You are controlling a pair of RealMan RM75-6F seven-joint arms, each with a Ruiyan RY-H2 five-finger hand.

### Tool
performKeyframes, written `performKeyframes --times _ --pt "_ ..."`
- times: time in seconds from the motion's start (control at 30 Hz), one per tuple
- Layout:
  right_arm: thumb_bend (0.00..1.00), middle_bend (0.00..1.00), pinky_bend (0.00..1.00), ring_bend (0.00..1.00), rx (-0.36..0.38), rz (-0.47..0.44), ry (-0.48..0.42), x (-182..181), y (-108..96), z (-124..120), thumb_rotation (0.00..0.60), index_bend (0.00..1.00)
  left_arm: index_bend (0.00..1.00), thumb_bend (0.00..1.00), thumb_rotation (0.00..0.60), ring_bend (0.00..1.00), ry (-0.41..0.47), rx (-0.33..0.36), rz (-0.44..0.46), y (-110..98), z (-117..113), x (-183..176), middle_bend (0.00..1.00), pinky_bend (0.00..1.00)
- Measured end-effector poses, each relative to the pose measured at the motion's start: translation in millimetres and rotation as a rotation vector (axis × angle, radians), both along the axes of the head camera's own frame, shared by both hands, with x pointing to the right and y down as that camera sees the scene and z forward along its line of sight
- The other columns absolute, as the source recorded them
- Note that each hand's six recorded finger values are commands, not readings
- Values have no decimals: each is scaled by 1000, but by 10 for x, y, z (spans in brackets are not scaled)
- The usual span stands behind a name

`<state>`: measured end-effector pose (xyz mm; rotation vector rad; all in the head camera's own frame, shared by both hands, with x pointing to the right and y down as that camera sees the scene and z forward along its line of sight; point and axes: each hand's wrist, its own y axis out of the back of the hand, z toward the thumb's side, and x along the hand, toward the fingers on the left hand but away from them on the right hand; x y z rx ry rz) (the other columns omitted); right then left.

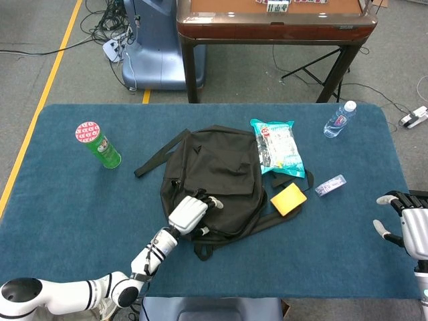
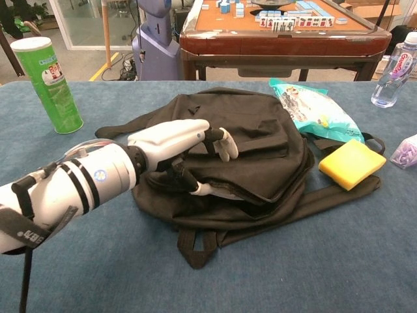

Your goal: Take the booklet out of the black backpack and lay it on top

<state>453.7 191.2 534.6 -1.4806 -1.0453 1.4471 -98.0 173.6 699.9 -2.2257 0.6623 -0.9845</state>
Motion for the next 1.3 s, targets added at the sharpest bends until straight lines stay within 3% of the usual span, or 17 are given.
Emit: performKeyframes --times 0.13,0.23,0.33,0.6,0.7,1.0,1.13,1.3 --pt "198 335 418 304 -1 -14 -9 -38 -5 3 600 392 645 675 600 391 2 58 -46 -147 -53 22 454 130" --pt "198 335 418 304 -6 -44 -26 -115 -13 16 600 392 736 742 600 397 3 95 -74 -261 -106 62 472 133" --pt "198 335 418 304 -23 -89 -52 -241 -19 51 600 392 758 774 600 402 4 115 -95 -352 -156 98 481 134" --pt "224 336 418 304 -147 -275 -184 -806 -28 264 600 392 759 780 600 406 23 92 -211 -584 -257 121 483 134" --pt "309 360 418 304 -198 -373 -241 -1111 -52 347 600 392 759 780 600 407 19 70 -249 -656 -270 116 483 134" --pt "352 399 441 319 -321 -658 -370 -2122 -150 649 600 392 755 780 600 407 -19 35 -319 -842 -347 103 483 134" --pt "352 401 446 321 -361 -735 -392 -2484 -182 838 600 392 752 780 600 407 -26 26 -335 -902 -386 105 483 134" --pt "352 403 446 321 -358 -769 -383 -2742 -255 1089 600 398 748 780 600 406 -42 39 -341 -971 -430 102 483 133"
